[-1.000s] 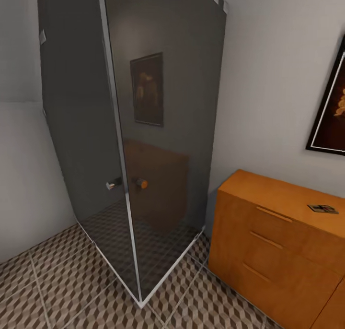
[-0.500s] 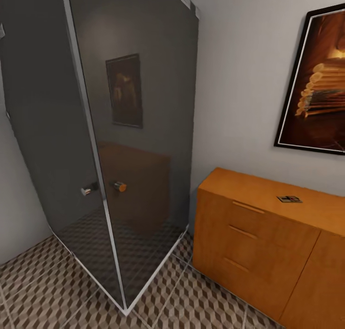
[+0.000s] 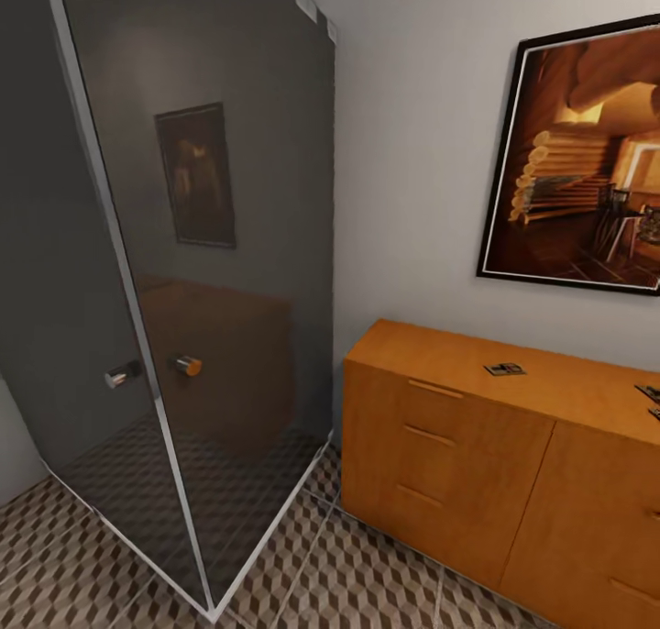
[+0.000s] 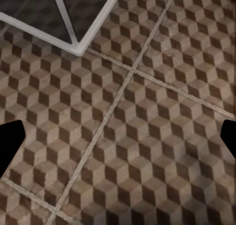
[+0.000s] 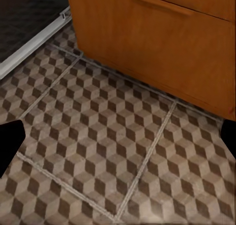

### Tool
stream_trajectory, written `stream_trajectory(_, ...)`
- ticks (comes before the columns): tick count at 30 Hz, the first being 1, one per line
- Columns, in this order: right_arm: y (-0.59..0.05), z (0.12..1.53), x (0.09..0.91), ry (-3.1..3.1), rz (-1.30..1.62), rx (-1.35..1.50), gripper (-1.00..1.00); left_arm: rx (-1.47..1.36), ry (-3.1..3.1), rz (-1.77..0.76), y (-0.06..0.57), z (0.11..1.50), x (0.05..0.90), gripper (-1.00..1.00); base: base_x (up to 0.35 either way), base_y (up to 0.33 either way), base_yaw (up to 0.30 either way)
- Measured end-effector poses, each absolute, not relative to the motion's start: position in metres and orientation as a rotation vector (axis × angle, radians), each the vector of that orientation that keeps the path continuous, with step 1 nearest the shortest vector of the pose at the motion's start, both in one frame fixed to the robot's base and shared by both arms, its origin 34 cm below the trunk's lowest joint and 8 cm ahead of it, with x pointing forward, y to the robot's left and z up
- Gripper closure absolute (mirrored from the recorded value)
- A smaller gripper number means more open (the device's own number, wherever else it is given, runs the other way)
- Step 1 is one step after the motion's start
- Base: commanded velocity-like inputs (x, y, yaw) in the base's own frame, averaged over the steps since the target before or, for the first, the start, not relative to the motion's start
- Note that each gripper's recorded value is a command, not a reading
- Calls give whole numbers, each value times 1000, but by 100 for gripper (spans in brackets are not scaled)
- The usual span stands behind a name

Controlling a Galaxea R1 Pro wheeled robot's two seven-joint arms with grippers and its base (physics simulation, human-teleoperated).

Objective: Take the four mousetraps from the cabinet in the bathroom and place them on the bathroom floor. Make sure all four end up on the same floor surface, and ensure that at least two of them are either under or directly next to the same bathroom sink.

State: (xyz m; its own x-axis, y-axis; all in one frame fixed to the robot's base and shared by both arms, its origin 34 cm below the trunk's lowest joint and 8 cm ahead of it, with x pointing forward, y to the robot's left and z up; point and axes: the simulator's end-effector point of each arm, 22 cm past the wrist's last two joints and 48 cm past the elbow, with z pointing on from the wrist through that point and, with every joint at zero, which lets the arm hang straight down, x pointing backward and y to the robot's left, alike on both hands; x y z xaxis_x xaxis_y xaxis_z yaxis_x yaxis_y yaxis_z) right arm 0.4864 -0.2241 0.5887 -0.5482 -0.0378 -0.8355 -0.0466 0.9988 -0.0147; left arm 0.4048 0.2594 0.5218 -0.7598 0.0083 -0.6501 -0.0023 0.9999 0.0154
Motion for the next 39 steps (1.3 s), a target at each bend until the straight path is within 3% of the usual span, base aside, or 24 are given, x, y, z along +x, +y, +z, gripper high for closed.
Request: stream_trajectory(39, -224, 580, 475, 2168, 12, -57, -100, 4, 2428, 16, 257, 523, 405, -100, 0, 0, -220)
